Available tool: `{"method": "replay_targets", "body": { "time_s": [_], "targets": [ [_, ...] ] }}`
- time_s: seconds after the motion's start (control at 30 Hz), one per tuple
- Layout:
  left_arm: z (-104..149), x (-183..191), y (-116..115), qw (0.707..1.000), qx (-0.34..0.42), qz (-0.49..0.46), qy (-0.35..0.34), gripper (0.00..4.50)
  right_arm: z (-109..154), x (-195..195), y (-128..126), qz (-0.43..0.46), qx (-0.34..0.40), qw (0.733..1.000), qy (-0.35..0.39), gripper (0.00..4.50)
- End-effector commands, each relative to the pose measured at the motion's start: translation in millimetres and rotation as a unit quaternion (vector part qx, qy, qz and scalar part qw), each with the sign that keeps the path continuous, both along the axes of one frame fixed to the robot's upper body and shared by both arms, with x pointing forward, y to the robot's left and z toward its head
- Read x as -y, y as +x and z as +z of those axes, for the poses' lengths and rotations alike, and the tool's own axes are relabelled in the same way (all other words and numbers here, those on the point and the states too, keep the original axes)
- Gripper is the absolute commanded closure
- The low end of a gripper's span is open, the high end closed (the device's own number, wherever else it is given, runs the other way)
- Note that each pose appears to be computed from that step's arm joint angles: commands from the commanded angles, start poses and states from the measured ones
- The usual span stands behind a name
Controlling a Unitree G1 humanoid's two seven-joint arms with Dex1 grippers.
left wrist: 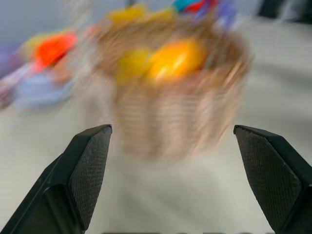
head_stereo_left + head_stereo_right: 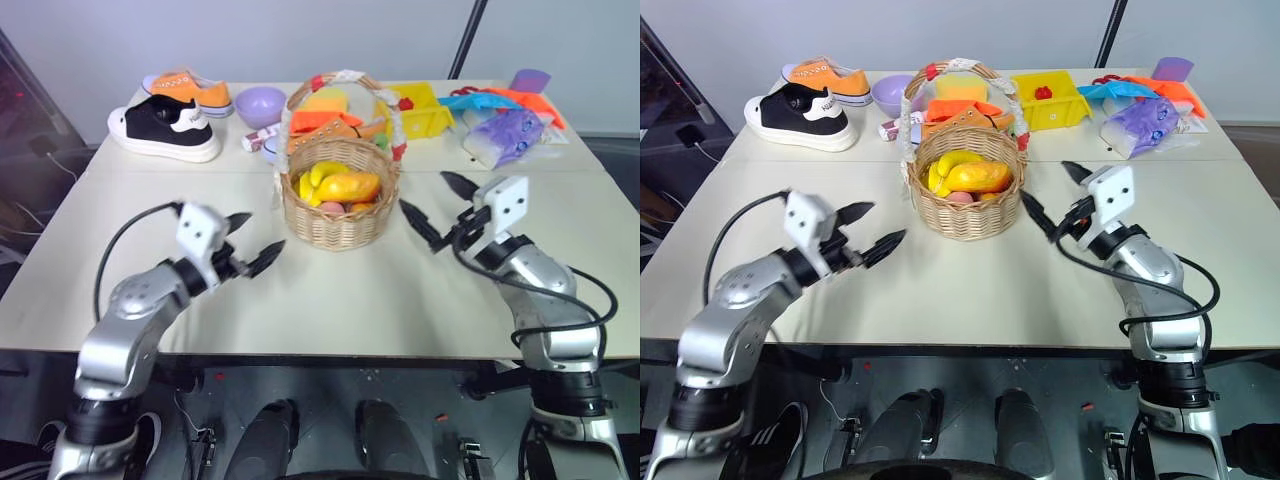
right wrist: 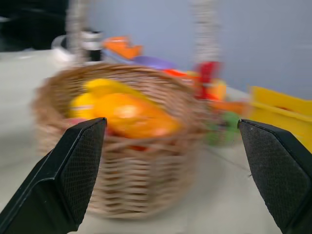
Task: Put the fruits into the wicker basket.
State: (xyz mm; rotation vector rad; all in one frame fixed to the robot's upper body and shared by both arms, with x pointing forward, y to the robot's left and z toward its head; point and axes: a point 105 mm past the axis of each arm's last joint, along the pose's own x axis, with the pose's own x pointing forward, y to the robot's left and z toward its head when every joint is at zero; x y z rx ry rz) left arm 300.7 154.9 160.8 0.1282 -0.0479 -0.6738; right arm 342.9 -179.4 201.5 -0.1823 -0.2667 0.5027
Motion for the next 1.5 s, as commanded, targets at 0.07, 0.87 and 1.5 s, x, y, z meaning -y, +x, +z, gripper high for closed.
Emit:
{"method": "replay_targets", "body": {
  "time_s": [0.07,0.87,1.5],
  "targets": [
    [21,-17,-16,0.998,0.058,0.005,-0.037,0.21,16,1,10,0.005,0.022,1.0,0.002,0.0],
    [24,-16,-19,0.995,0.081,0.017,-0.052,0.15,29,-29,76,-0.005,-0.006,0.998,0.067,0.53],
    [18,-3,-7,0.996,0.069,-0.01,-0.054,0.15,58,19,39,-0.021,0.061,0.995,0.078,4.48]
  ]
}}
